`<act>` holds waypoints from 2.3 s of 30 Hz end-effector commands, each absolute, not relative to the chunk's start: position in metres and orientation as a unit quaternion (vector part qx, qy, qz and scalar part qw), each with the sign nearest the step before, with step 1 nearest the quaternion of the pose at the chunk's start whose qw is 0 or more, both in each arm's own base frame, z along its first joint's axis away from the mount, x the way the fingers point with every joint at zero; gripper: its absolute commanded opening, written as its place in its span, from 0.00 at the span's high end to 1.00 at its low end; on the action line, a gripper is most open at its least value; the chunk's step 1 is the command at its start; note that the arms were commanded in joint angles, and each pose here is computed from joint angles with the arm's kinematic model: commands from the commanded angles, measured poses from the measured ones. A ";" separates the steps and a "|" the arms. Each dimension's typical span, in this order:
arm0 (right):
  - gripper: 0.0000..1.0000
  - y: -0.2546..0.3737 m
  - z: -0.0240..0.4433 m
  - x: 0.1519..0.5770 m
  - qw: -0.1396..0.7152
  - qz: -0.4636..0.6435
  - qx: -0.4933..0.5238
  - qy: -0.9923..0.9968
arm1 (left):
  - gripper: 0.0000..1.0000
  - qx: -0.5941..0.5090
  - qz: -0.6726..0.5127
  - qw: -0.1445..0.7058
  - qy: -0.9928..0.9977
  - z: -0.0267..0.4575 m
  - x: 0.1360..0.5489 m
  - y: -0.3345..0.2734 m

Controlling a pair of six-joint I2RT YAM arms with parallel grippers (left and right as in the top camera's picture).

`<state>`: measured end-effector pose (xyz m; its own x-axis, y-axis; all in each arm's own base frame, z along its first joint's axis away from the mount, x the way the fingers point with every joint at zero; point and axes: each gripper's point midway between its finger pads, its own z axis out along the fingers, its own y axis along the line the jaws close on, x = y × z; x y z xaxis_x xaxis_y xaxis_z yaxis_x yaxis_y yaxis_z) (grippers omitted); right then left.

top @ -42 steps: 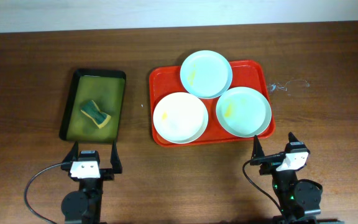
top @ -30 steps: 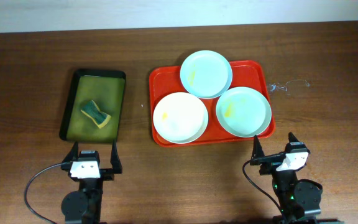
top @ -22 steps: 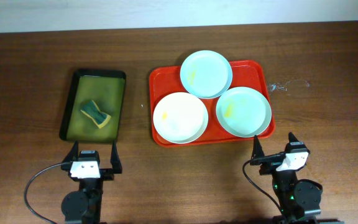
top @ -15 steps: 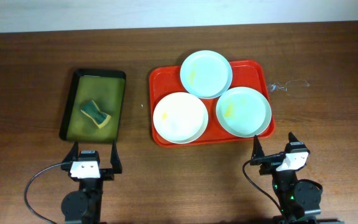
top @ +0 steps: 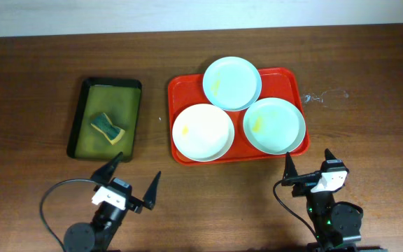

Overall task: Clean dirty plates on tray and stack at the side
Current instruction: 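Move the left gripper over the sponge in the black water tray, then grasp the green-and-yellow sponge with the left gripper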

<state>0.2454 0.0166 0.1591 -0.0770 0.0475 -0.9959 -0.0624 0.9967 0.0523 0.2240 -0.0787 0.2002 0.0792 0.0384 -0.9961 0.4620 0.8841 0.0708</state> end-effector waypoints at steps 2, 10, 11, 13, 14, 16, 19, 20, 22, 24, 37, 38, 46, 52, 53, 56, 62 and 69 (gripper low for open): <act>0.02 0.012 0.156 0.246 0.679 0.032 0.005 0.734 | 0.01 0.149 -0.038 0.771 0.618 0.274 0.221 -0.047; 0.02 0.012 0.156 0.246 0.679 0.033 0.005 0.734 | 0.01 0.160 -0.123 0.558 0.805 0.288 0.282 -0.063; 0.02 0.012 0.156 0.246 0.679 0.033 0.005 0.734 | 0.01 0.148 -0.111 0.544 0.819 0.293 0.299 -0.057; 0.02 0.012 0.156 0.246 0.679 0.033 0.005 0.734 | 0.01 0.058 -0.057 0.457 0.886 0.286 0.333 -0.023; 0.02 0.012 0.156 0.246 0.679 0.033 0.005 0.734 | 0.01 0.053 -0.057 0.416 0.906 0.283 0.342 -0.021; 0.02 0.012 0.156 0.246 0.679 0.032 0.005 0.734 | 0.01 0.059 -0.088 0.360 0.927 0.279 0.358 -0.031; 0.02 0.012 0.156 0.246 0.679 0.033 0.005 0.734 | 0.01 -0.002 -0.096 0.320 0.942 0.254 0.377 -0.023; 0.02 0.012 0.156 0.246 0.679 0.033 0.005 0.734 | 0.01 -0.099 -0.080 0.307 0.943 0.245 0.381 0.000; 0.02 0.012 0.156 0.246 0.679 0.033 0.005 0.734 | 0.01 -0.343 -0.045 0.271 0.898 0.223 0.375 0.063; 0.01 0.012 0.156 0.246 0.679 0.033 0.005 0.734 | 0.01 -0.457 -0.070 0.240 0.854 0.203 0.376 0.089; 0.02 0.012 0.156 0.246 0.679 0.033 0.005 0.734 | 0.00 -0.457 -0.072 0.111 0.880 0.098 0.398 0.075; 0.02 0.012 0.156 0.246 0.679 0.033 0.005 0.734 | 0.04 -0.453 -0.071 0.102 0.883 0.087 0.401 0.071; 0.02 0.012 0.156 0.246 0.679 0.032 0.005 0.734 | 0.28 -0.455 -0.030 0.065 0.888 0.031 0.405 0.079; 0.02 0.012 0.156 0.246 0.679 0.033 0.005 0.734 | 0.23 -0.454 -0.033 0.077 0.887 0.017 0.417 0.081; 0.02 0.012 0.156 0.246 0.679 0.033 0.005 0.734 | 0.23 -0.454 -0.033 0.077 0.887 0.017 0.417 0.081; 0.02 0.012 0.156 0.246 0.679 0.033 0.005 0.734 | 0.20 -0.454 -0.030 0.068 0.888 0.008 0.416 0.080; 0.02 0.012 0.156 0.246 0.679 0.033 0.005 0.734 | 0.78 -0.454 -0.024 0.046 0.889 -0.008 0.411 0.079; 0.02 0.012 0.156 0.246 0.679 0.033 0.005 0.734 | 0.08 -0.453 -0.038 0.026 0.890 0.001 0.407 0.073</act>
